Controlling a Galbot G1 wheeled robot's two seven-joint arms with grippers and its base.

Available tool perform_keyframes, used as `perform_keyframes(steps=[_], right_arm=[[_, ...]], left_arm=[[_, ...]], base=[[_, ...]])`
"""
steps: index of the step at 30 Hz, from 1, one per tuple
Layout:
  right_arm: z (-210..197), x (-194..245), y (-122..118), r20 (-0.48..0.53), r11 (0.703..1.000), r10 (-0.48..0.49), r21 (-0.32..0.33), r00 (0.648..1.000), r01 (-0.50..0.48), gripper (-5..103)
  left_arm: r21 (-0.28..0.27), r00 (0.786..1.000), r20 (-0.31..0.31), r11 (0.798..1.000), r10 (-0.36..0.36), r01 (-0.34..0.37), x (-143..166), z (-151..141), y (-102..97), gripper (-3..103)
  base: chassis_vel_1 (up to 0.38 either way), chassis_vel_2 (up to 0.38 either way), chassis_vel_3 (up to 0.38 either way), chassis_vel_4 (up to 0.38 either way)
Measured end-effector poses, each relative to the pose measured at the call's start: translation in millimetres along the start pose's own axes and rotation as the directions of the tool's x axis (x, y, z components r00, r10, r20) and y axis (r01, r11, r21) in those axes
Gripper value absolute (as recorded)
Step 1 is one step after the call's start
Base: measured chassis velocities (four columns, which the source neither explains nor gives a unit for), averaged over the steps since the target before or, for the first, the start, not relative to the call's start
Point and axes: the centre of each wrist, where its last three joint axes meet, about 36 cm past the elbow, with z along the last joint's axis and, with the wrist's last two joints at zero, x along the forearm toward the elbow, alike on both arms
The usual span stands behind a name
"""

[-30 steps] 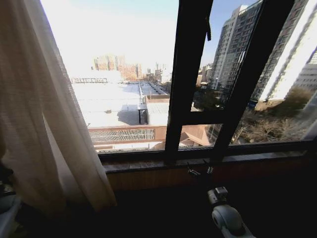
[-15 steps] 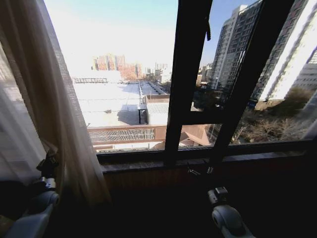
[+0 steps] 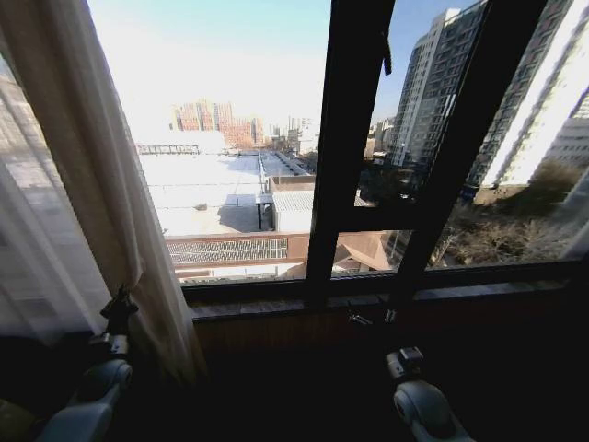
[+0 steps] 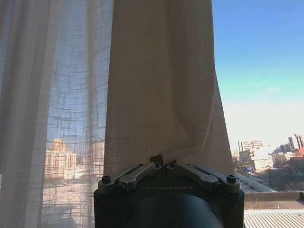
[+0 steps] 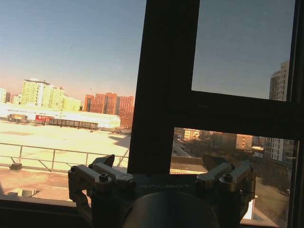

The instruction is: Open the curtains by pulling them apart, changing their state from closed to fully open.

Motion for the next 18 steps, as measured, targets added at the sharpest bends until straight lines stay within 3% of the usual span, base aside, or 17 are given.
perform_keyframes(steps=[11,18], right_arm=[[0.0,0.0,0.0,0.000,1.000,0.000,0.000,1.000,0.000,100],[0.0,0.0,0.1,0.000,1.000,0.000,0.000,1.000,0.000,100]], left_arm=[[-0.014,1.000,0.003,1.000,0.004,-0.004,-1.7,4.2,8.1,0],[0.004,1.000,0.010,1.000,0.021,-0.021,-0.2,5.8,-0.1,0]], base=[[0.074,0.075,-0.075,-0.071],[0.085,0.100,-0.092,-0.083]])
